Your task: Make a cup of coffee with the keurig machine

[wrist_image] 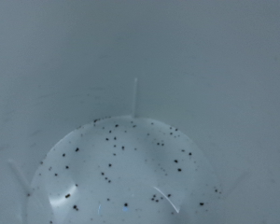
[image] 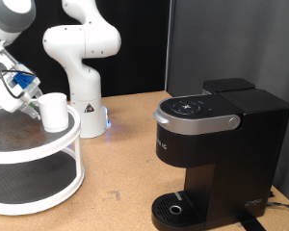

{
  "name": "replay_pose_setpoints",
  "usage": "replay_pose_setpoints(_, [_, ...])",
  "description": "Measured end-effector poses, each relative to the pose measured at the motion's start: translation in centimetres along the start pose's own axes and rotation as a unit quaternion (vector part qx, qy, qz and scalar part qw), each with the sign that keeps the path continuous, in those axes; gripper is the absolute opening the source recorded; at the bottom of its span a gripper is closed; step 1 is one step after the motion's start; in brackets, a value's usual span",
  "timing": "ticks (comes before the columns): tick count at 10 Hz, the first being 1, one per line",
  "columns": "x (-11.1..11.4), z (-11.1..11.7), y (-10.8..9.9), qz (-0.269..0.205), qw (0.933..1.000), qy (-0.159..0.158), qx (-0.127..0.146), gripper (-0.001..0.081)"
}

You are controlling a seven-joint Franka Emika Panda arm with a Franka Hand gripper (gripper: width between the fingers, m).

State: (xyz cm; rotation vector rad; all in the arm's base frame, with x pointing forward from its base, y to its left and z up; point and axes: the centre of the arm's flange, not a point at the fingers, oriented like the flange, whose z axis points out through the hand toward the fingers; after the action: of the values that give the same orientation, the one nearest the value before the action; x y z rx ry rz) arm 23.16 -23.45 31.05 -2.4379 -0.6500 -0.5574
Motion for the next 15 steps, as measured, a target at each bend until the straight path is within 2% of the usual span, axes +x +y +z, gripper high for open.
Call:
replay_pose_setpoints(7, [-0.3, 0.6, 0.0, -0.004, 1.0000, 0.003, -0.007, 0.0799])
replay_pose_setpoints(9, [-0.2, 0.7, -0.4, -0.002, 0.9999, 0.002, 0.012, 0.0799])
replay_pose_setpoints(11, [-0.2, -0.3, -0.8, -0.001, 0.9992, 0.003, 0.039, 0.0799])
replay_pose_setpoints(12, [-0.4, -0.9, -0.9, -0.003, 0.9991, 0.000, 0.043, 0.0799])
replay_pose_setpoints(15, [-1.1, -2.2, -1.2, -0.009, 0.9993, -0.008, 0.035, 0.0799])
